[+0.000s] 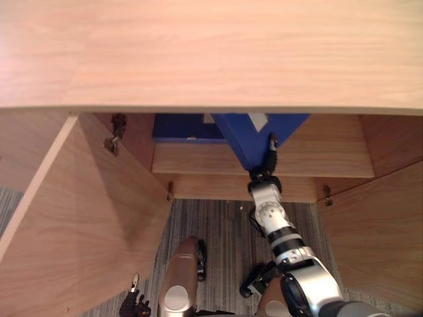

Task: Walk over to the cabinet, pick up the folder, carry it to the office cabinet, place the folder inside the office cabinet, then close the office cabinet door

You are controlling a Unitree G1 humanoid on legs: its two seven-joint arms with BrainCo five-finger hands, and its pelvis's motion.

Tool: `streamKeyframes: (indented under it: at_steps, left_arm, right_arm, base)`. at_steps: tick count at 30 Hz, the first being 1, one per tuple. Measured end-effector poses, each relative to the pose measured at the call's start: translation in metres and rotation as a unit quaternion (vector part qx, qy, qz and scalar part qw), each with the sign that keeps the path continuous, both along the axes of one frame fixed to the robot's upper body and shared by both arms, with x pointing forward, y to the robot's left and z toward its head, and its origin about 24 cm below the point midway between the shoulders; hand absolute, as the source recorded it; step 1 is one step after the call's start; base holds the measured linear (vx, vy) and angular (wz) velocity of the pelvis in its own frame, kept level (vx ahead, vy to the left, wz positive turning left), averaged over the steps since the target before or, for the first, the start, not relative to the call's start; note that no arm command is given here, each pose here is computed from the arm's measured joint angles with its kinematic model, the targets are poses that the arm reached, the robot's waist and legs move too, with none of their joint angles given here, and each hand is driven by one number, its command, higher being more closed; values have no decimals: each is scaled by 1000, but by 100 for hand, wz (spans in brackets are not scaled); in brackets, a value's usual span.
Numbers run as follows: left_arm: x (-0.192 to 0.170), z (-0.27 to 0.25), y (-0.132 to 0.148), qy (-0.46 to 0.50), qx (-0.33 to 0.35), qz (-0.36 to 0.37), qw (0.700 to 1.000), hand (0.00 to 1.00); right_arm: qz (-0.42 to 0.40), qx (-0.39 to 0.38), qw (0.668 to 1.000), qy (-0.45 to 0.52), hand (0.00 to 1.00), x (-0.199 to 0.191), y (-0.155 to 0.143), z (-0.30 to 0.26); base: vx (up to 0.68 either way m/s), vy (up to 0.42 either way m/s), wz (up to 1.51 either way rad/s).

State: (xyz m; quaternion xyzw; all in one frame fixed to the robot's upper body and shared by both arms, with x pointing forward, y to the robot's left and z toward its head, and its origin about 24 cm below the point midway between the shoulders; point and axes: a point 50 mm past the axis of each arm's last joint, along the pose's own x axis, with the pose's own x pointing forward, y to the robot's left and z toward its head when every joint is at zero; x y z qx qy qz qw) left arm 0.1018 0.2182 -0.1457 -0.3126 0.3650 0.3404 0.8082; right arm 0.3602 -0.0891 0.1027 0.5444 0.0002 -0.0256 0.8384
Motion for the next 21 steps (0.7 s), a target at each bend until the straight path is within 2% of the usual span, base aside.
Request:
streamKeyframes:
  at_steps: [5,9,11,14,21]
  left_arm:
    - [32,13,-5,-41,9,4,999,0]
    - [39,18,-7,-47,16,0,999,0]
    - [41,19,-9,-45,17,0,999,0]
    - [45,19,-16,-41,16,-8,999,0]
    - [47,21,-16,-44,18,-9,999,0]
  right_arm:
    - [-83,138,985,-57,100,22,-24,74]
    - [-159,226,957,-85,100,28,-70,118]
    - [-194,259,943,-80,100,27,-92,122]
    - [-260,279,919,-101,100,19,-133,133]
    - [-326,311,881,-143,100,1,-188,167]
  base:
    - [-49,58,40]
    - [-6,94,13]
    - [9,60,9]
    - [29,6,26]
    - [36,-53,12]
